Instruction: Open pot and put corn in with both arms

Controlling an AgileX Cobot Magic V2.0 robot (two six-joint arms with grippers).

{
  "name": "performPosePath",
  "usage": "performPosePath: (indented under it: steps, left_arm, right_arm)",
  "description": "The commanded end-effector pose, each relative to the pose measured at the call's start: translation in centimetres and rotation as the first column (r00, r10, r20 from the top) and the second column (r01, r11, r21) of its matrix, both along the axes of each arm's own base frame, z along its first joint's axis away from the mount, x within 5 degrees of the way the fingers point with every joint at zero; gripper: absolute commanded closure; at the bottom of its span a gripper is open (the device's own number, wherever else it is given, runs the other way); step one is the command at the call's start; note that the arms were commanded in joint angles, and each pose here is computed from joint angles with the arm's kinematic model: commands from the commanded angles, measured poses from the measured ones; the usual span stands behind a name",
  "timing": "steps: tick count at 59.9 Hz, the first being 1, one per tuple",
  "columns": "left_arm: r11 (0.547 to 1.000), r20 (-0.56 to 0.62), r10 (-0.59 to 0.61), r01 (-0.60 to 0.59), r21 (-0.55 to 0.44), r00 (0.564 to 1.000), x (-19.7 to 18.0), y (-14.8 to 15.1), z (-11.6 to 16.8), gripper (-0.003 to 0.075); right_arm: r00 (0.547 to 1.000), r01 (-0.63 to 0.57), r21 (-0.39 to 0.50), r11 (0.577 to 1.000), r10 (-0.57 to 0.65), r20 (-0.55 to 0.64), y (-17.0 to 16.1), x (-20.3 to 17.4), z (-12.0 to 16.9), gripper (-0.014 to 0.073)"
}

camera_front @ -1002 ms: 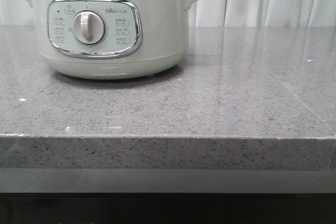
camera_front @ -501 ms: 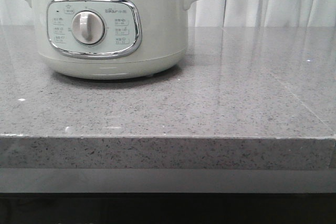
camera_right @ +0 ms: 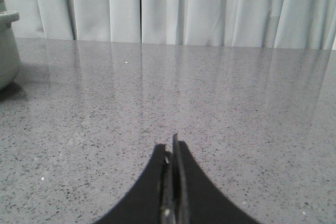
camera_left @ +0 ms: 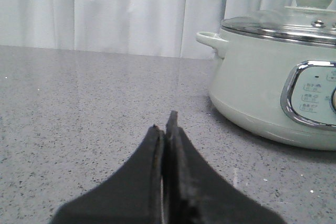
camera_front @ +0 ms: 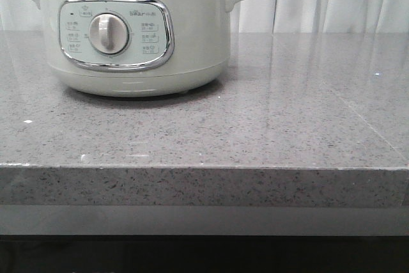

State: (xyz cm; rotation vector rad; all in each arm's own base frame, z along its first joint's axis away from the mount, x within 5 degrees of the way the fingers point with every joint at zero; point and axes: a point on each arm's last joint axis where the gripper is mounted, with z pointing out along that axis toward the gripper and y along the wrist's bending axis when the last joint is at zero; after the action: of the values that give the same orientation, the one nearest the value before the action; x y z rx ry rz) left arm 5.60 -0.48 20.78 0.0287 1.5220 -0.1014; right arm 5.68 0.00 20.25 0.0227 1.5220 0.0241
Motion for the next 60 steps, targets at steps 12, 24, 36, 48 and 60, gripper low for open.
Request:
performPosePath:
  steps: [12,24,36,48,60]
  left_arm:
    - [1.0,0.09,0.012,-0.01,-0.021,0.996,-0.14,0.11,0.5,0.0741]
    - [1.0,0.09,0.012,-0.01,-0.021,0.996,-0.14,0.11,0.5,0.0741]
    - [1.0,0.09,0.012,-0.01,-0.021,0.996,-0.14,0.11,0.5,0.0741]
    - [1.0,0.09,0.012,-0.01,-0.021,0.996,-0.14,0.11,0.5,0.0741]
    - [1.0,0.09,0.012,-0.01,-0.021,0.996,-0.14,0.11,0.5,0.0741]
  right_arm:
    - [0.992,-0.045,-0.008,0.999,0.045,0.121,0.25,-0.34,1.28,0.0664]
    - [0.986,-0.045,-0.007,0.999,0.045,0.162,0.25,-0.41,1.65,0.0664]
    - [0.986,-0.045,-0.007,0.999,0.045,0.162,0.25,-0.41,1.65,0.0664]
    - [0.986,-0.045,-0.007,0.999,0.045,0.162,0.25,-0.41,1.65,0.0664]
    - [0.986,-0.045,-0.007,0.999,0.045,0.162,0.25,-0.41,1.65,0.0664]
